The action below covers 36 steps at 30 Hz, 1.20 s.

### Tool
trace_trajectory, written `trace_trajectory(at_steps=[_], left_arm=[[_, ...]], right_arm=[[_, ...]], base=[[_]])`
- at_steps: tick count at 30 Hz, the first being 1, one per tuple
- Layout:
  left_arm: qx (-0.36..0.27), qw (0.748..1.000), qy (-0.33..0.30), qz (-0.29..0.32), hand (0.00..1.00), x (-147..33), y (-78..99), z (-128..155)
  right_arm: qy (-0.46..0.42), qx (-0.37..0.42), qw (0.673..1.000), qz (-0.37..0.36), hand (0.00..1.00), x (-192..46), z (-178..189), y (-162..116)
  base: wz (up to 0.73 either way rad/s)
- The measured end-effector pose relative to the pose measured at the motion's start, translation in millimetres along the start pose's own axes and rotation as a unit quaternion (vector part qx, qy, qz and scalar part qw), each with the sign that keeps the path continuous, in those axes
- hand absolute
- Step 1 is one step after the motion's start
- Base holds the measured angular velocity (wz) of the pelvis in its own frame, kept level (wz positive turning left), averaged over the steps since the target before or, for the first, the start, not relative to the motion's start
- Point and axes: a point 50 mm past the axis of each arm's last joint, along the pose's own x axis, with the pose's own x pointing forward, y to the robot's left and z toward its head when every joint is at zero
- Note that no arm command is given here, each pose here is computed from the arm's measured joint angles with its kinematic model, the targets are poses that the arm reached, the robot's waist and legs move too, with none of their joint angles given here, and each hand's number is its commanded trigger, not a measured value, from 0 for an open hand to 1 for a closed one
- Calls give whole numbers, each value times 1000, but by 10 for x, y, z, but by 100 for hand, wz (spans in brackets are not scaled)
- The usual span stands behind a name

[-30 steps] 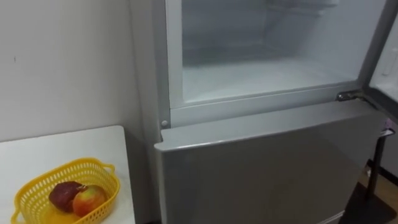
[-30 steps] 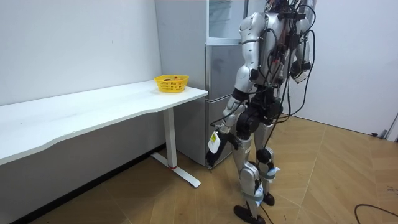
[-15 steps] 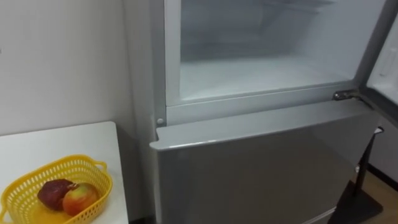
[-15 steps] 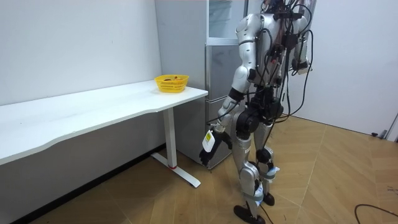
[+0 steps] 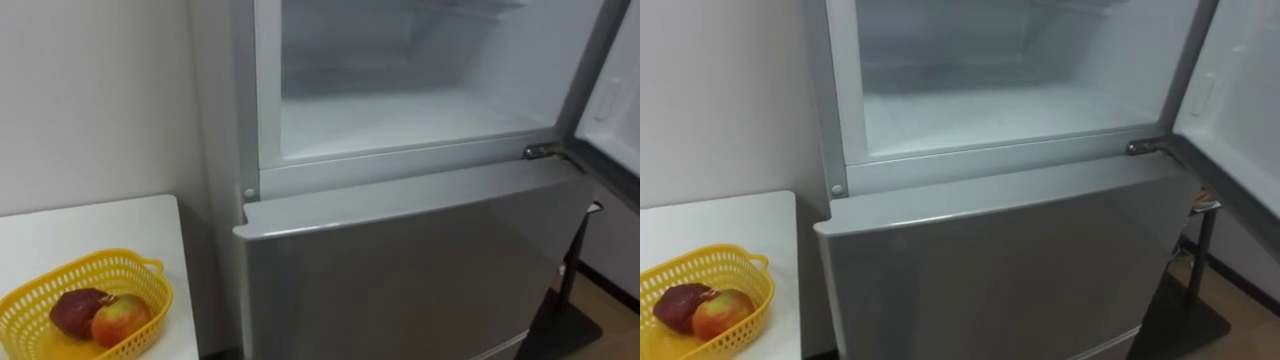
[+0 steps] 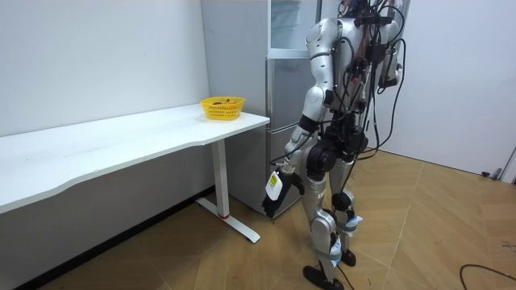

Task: Retrieve from the upper fridge

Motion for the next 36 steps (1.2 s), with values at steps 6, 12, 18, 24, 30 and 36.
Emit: trace_trajectory(at_steps=[6,12,18,24,30,36], left_arm=[[0,1000,3,1,0,-4,-3,-19],[0,1000,12,-3,0,-9,-34,-47],[2,1000,19,-13,0,-13,-102,-58],[2,999,35,-15,0,-21,-110,-122],[3,999,39,-28,0,-22,-108,-146],[7,998,49,-29,0,-16,-45,-182]], right_arm=[[1,-2,999,47,0,-31,3,87],[13,-6,995,102,0,-78,-51,207],[52,-63,980,184,0,-141,-255,308],[86,-138,950,267,0,-200,-410,387],[113,-219,902,356,0,-263,-526,487],[174,-296,816,466,0,-400,-768,613]], base=[[0],[0],[3],[-1],[0],[1]])
